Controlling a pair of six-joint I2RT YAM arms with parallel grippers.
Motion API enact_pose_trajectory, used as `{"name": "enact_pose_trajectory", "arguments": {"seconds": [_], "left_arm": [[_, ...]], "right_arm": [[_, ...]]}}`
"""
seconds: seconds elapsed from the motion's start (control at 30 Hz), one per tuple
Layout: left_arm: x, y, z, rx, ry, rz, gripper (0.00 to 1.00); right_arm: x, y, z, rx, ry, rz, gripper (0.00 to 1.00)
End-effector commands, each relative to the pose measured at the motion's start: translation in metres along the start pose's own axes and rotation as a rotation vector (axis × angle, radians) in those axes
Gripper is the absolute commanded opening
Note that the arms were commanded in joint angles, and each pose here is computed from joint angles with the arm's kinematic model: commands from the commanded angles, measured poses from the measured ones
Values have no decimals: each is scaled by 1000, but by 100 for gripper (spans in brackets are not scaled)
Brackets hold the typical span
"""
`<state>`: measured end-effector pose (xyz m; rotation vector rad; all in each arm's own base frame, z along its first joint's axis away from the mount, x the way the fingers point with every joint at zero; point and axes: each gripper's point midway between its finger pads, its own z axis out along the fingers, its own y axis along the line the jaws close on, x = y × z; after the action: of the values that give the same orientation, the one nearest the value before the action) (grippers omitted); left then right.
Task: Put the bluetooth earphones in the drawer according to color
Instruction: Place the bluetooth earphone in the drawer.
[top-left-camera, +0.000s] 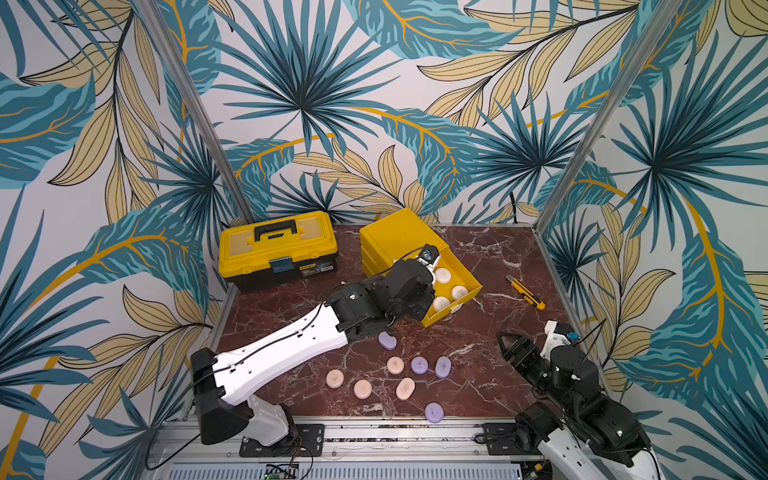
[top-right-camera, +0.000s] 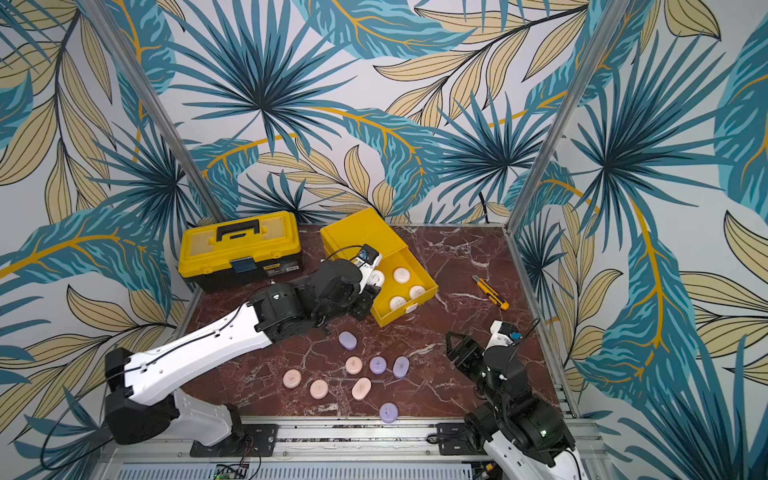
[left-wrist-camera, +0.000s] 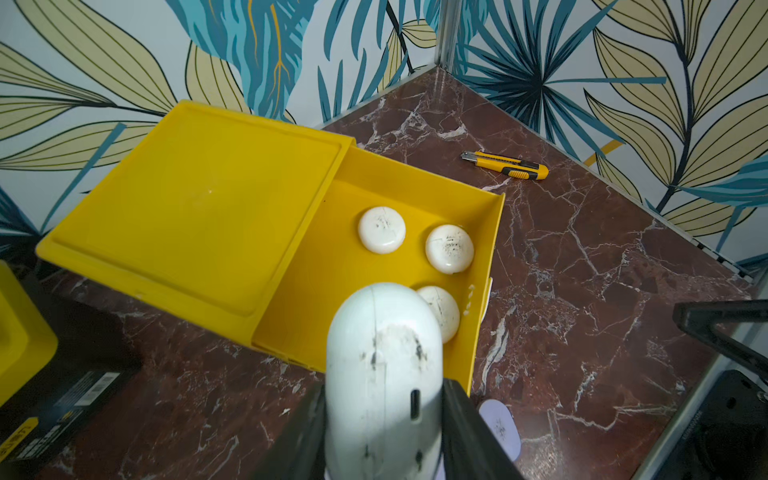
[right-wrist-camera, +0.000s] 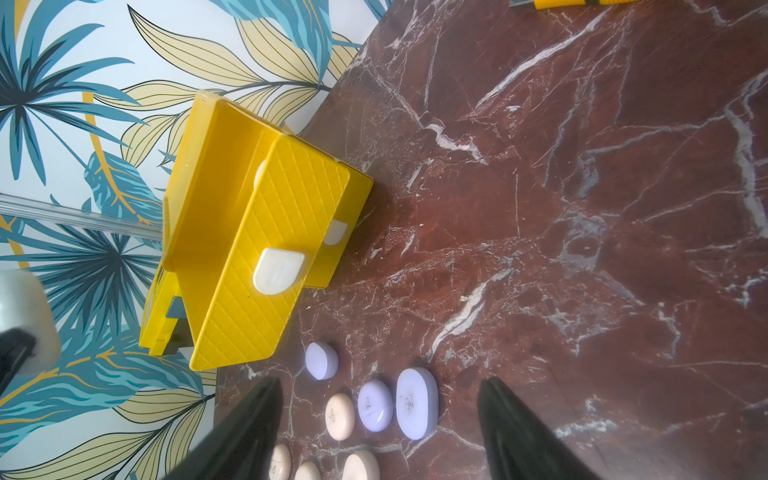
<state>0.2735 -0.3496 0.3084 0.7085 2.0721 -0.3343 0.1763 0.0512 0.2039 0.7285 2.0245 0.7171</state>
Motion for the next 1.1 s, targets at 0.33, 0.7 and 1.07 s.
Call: {"name": "enact_pose_trajectory", "arguments": {"seconds": [0.33, 0.7, 1.07], "left_arm": [[-19, 6, 68, -154, 140, 144, 33], [7, 28, 98, -162, 281, 108, 33], [32, 21, 119, -125, 341, 92, 34]], "right_arm": [[-7, 1, -5, 2, -28, -4, 79], [-6, 0, -5, -1, -29, -4, 79], [-5, -1, -4, 6, -25, -8, 79]]}}
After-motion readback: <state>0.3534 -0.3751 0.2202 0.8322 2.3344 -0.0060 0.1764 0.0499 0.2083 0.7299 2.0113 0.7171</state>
